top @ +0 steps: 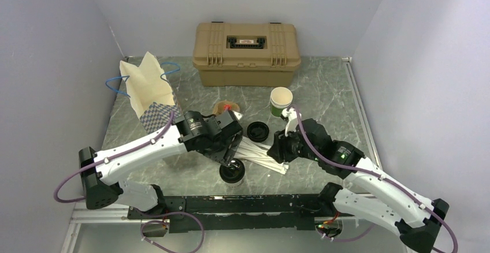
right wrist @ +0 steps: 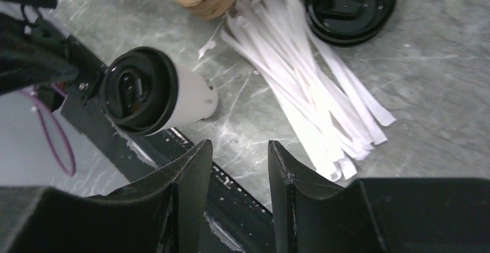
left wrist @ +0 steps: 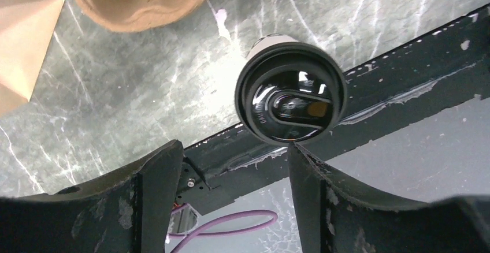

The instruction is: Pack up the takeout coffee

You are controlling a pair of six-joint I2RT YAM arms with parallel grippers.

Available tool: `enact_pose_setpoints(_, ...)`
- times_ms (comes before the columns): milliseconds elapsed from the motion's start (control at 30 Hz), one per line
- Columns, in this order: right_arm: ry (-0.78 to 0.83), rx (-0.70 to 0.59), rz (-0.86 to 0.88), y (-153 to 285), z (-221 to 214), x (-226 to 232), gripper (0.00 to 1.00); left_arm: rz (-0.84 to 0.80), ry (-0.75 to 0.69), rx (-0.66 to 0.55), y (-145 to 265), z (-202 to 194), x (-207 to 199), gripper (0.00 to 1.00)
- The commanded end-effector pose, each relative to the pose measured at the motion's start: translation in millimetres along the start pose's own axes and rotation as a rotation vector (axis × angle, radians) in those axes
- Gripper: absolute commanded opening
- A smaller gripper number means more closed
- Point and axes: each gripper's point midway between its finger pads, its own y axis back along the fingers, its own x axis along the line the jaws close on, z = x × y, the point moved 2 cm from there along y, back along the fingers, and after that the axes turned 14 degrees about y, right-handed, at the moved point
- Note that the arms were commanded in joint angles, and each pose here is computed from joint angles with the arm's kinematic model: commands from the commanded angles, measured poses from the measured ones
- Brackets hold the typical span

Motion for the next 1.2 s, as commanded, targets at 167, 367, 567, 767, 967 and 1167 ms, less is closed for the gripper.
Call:
enact_pose_setpoints(167, 0.109, -0.002, 0.115, -9.1, 14.3, 53.1, 0.43, -0.133, 0.124, -0.047, 3.7, -3.6, 12.7, 0.68)
enact_pose_setpoints(367, 0.124, 0.010, 0.121, -19.2, 24.0, 70.4, 0.43, -0.224, 0.159, -0.070, 2.6, -6.0, 14.9, 0.65)
enact_pose_setpoints(567, 0.130, 0.041, 0.115, -30.1, 33.2, 78.7, 0.42, -0.316, 0.223, -0.090, -0.1, -1.7, 19.1, 0.60)
enact_pose_setpoints(767, 0.140, 0.082, 0.105, -39.6, 34.8, 83.4, 0.40, -0.366, 0.248, -0.061, -9.2, -7.8, 15.6, 0.56)
enact_pose_setpoints(967, 0.149, 0.123, 0.107, -49.0, 31.7, 90.0, 0.37, -0.392, 0.260, -0.020, -20.1, -15.3, 11.0, 0.55)
enact_pose_setpoints(1167, 0.158, 0.159, 0.106, -56.9, 23.5, 95.1, 0.35, -0.392, 0.269, 0.010, -30.9, -21.7, 10.7, 0.53)
